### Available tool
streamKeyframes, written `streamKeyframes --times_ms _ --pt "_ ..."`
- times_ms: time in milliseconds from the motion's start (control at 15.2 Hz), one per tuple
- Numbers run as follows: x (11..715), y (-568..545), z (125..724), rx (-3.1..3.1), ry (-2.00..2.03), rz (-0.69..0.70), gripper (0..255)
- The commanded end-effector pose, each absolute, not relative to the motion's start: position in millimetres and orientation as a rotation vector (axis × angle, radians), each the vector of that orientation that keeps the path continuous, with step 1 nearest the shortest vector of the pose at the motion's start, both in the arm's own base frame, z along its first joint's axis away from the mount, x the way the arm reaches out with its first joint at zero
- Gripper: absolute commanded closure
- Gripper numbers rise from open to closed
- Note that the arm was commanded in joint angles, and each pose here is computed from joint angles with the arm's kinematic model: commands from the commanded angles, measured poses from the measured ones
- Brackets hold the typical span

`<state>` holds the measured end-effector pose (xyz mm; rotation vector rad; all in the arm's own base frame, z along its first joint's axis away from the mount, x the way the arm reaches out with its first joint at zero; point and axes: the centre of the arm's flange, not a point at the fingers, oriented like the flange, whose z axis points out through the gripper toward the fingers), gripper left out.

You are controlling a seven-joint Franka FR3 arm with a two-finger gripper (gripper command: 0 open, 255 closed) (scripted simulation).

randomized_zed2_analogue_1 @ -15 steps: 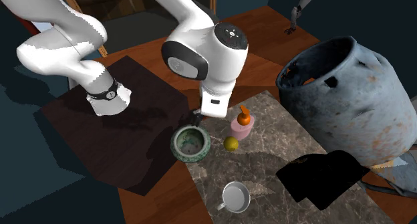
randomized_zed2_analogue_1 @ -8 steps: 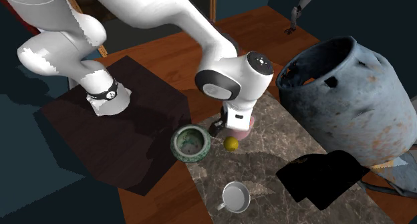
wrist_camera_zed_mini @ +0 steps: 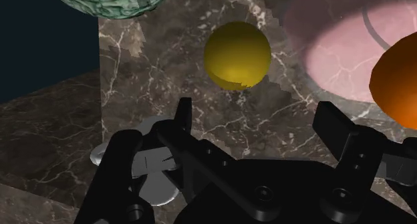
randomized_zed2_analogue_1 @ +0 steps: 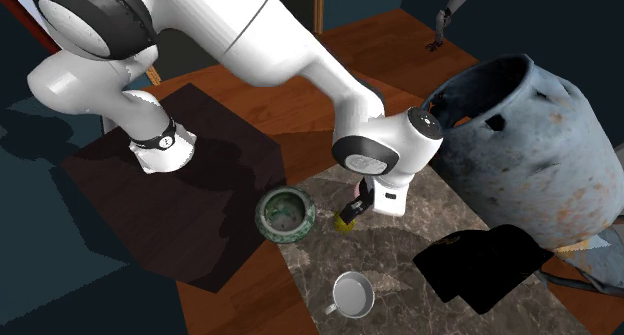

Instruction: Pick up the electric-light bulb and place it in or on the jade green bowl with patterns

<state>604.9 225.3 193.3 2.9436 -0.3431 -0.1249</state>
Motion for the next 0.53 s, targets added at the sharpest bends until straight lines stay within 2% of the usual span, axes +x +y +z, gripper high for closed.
streamKeyframes --times_ms 0,462 --pt "594 234 147 2.929 -0.316 -0.199 0" --pt "590 228 118 2.929 -0.316 -0.199 0"
